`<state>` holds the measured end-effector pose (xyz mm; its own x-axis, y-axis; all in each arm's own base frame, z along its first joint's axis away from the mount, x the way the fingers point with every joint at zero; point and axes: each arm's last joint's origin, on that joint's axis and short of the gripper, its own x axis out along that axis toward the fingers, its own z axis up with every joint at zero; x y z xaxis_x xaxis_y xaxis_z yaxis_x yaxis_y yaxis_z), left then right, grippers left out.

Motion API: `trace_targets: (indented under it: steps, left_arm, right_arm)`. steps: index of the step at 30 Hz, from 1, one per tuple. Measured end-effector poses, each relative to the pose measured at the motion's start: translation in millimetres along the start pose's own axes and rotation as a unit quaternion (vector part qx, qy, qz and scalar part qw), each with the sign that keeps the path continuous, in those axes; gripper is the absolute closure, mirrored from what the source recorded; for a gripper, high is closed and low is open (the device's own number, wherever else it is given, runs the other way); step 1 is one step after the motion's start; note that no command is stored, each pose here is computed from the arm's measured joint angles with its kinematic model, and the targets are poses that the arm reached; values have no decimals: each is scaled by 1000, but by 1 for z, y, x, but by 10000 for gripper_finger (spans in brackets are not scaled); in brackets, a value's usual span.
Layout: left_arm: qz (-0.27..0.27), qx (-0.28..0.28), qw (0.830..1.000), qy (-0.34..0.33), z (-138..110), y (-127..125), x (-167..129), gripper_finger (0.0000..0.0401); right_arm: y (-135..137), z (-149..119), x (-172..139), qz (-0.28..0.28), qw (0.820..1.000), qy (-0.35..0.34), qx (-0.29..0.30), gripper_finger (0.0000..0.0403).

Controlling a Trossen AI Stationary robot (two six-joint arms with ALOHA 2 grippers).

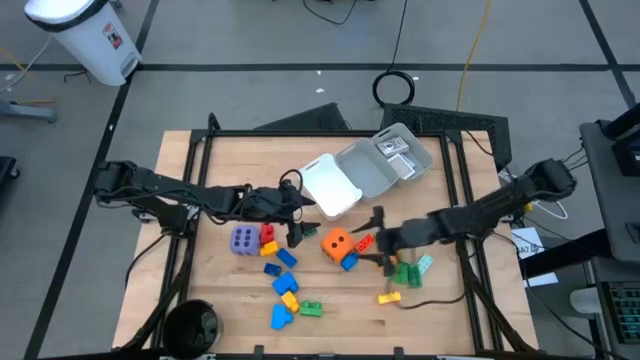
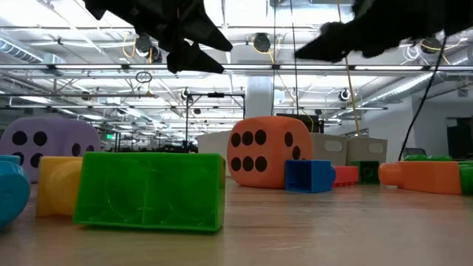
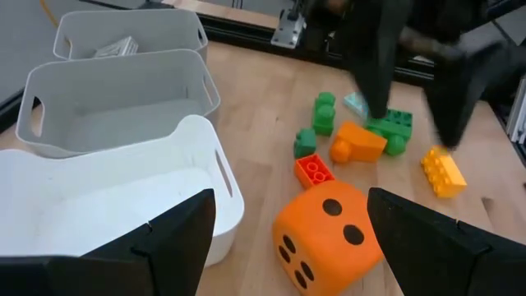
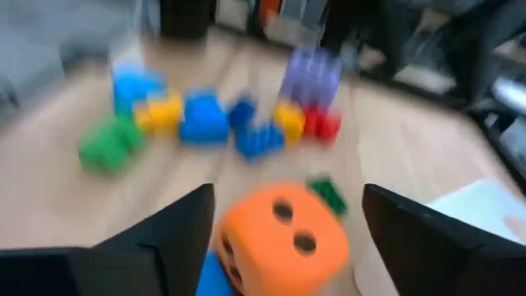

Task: Pick & Place Toys
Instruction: Put the orange die into the left grey bin

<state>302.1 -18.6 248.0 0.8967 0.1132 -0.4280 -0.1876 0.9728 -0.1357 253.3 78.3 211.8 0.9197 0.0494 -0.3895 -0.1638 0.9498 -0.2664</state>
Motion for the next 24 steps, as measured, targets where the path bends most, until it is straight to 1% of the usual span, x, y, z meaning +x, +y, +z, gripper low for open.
trace_targets:
  steps: [3, 5, 7, 11, 14, 18, 21, 24]
  left_arm:
    - [0, 0, 1000, 0, 0, 0, 0, 77]
    - [0, 0, 1000, 1, 0, 0, 0, 77]
    - [0, 0, 1000, 1, 0, 0, 0, 77]
    - [1, 0, 1000, 3, -1, 0, 0, 77]
    - [1, 0, 1000, 3, -1, 0, 0, 77]
    - [1, 0, 1000, 3, -1, 0, 0, 77]
    - [1, 0, 1000, 4, -1, 0, 0, 77]
    - [1, -1, 1000, 4, -1, 0, 0, 77]
  right_arm:
    - [3, 2, 23, -6, 991, 99, -85, 91]
    - [6, 2, 35, -5, 981, 140, -136, 89]
    - [10, 1, 46, 4, 972, 163, -171, 92]
    - [14, -1, 61, 17, 963, 175, -206, 107]
    - [18, -10, 70, 28, 952, 194, -234, 119]
    - [20, -17, 78, 11, 948, 210, -240, 139]
    - [22, -22, 82, 5, 944, 223, -243, 168]
    - [23, -24, 83, 7, 943, 226, -243, 208]
